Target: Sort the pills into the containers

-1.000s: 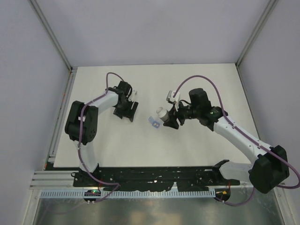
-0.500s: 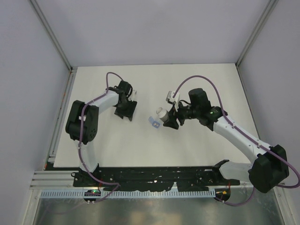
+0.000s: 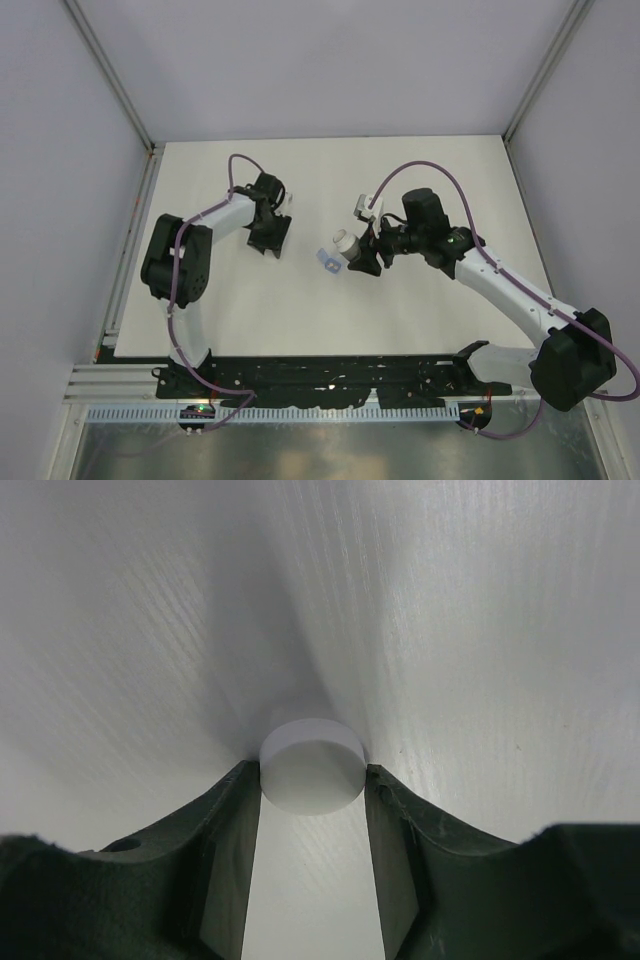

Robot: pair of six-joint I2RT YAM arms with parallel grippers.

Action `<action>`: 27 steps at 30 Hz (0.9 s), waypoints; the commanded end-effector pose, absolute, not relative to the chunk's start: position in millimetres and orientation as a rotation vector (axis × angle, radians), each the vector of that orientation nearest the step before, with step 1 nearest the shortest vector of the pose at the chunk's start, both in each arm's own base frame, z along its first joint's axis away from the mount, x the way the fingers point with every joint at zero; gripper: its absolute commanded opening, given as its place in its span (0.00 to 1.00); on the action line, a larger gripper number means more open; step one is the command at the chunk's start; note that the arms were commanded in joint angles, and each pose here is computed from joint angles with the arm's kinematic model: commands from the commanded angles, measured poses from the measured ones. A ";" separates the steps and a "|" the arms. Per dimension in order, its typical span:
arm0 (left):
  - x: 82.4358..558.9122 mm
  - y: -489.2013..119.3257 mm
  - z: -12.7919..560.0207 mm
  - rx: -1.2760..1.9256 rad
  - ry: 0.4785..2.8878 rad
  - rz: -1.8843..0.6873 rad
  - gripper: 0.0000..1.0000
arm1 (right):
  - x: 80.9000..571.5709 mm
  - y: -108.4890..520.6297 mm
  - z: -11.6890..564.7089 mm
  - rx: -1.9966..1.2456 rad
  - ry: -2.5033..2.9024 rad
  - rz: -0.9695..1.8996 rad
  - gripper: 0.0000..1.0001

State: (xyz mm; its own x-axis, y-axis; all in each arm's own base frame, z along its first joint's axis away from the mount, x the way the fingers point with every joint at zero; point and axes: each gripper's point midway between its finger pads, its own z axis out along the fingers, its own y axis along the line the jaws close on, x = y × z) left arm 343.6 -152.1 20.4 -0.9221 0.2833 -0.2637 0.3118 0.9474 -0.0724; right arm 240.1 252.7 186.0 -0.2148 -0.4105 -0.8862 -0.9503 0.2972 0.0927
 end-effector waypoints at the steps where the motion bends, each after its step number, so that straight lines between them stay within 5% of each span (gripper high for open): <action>1: 344.9 -155.5 20.4 0.440 2.841 -0.174 0.48 | 242.8 257.9 198.4 -1.236 1.728 0.875 0.06; 15: 328.2 -193.8 131.5 0.655 2.476 -0.567 0.05 | 239.4 260.0 204.9 -1.287 1.724 0.883 0.06; 27: 239.5 -246.5 255.4 1.041 1.940 -1.210 0.03 | 230.2 280.2 213.7 -1.411 1.702 0.908 0.06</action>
